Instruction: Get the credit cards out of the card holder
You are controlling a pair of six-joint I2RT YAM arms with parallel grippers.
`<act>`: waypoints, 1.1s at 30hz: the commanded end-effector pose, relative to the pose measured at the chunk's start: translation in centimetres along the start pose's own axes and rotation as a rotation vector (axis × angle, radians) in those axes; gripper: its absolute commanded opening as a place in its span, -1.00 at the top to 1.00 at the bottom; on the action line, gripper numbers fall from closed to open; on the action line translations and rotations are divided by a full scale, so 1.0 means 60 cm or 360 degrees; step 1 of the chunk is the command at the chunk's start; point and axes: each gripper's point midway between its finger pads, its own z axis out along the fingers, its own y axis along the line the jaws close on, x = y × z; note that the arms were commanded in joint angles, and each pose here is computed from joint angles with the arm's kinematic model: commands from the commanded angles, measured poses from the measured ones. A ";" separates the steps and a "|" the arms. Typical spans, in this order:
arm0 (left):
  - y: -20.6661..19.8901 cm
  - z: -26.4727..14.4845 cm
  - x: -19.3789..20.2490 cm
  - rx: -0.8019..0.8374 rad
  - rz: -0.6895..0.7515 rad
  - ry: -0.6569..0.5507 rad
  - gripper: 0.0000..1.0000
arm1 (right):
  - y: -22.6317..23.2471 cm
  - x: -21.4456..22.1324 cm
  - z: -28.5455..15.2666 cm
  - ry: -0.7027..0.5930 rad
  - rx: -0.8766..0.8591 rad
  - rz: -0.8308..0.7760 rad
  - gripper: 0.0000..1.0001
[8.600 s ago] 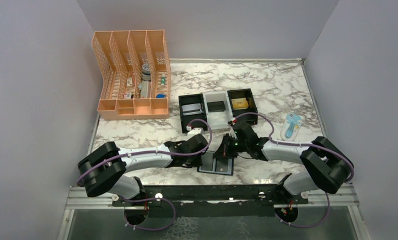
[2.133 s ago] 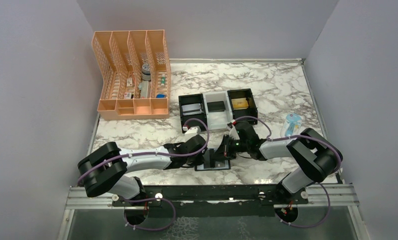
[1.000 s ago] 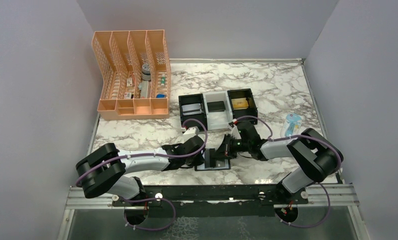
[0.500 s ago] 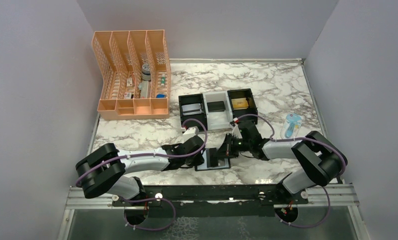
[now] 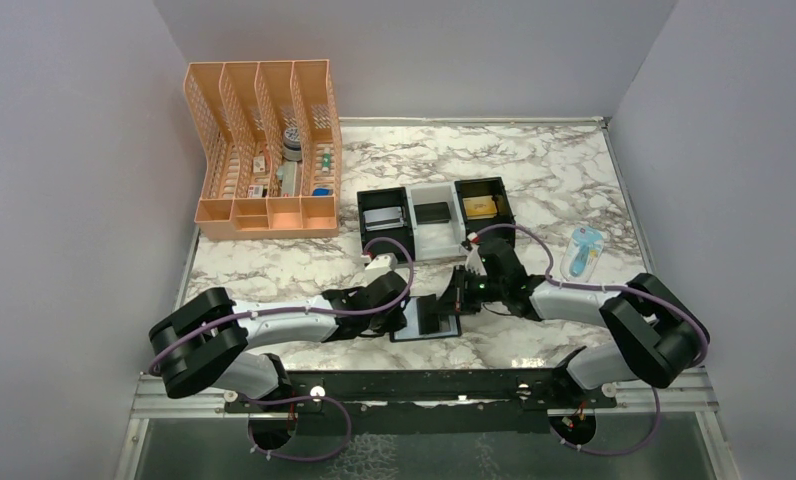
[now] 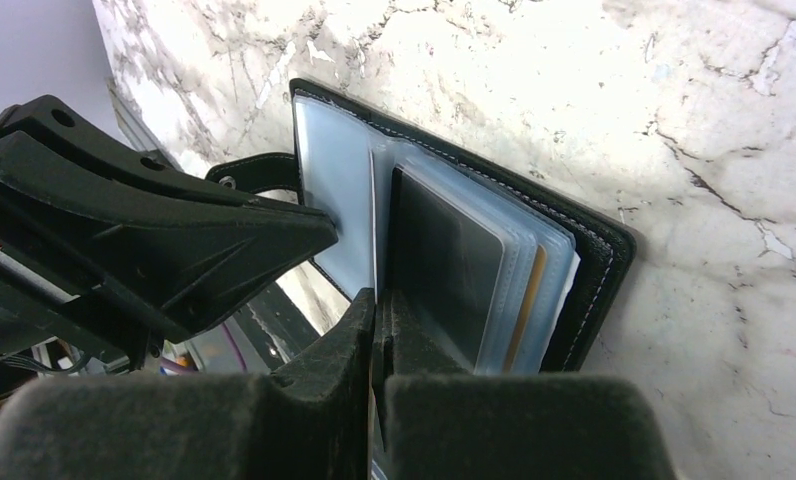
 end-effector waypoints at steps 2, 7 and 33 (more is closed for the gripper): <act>0.011 -0.008 -0.013 -0.0060 0.0048 -0.0047 0.96 | 0.005 -0.021 -0.007 -0.0065 0.0032 -0.0080 0.98; -0.007 -0.028 -0.036 -0.0003 0.0078 -0.0114 0.62 | 0.030 -0.059 -0.025 -0.0147 0.0045 -0.0264 0.98; 0.075 -0.122 -0.176 -0.0087 0.0129 -0.0322 -0.98 | 0.114 -0.276 -0.181 -0.1175 0.0394 -0.1369 0.98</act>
